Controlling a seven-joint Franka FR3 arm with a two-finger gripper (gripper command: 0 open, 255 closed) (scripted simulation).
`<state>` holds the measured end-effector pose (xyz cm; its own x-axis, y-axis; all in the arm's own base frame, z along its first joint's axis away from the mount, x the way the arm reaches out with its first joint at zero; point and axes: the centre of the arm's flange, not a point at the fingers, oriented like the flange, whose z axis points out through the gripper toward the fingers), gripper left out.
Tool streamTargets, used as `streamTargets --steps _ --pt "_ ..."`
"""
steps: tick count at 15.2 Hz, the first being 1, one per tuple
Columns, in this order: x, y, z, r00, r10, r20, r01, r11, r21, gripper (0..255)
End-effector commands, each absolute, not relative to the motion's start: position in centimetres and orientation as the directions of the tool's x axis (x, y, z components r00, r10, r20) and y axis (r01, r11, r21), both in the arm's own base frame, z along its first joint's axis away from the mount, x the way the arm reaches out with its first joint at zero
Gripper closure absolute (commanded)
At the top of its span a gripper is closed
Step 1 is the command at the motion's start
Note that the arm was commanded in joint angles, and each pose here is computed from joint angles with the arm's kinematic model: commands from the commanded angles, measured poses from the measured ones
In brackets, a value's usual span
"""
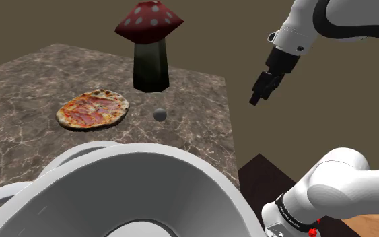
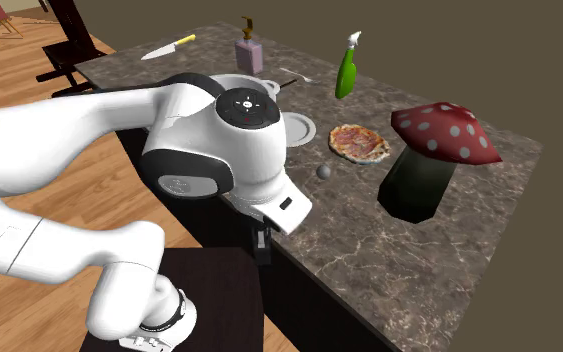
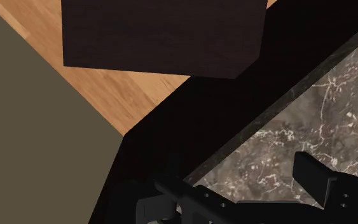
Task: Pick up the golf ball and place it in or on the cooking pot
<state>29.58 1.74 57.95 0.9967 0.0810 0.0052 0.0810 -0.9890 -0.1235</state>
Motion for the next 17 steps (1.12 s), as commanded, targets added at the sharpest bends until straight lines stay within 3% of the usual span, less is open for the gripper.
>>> streamTargets --steps 1,17 --pt "29.6 1.7 58.0 0.997 0.081 0.005 0.081 -0.989 -0.124 0" --pt "42.6 20.1 55.8 0.965 0.258 -0.054 0.254 -0.965 -0.061 0"
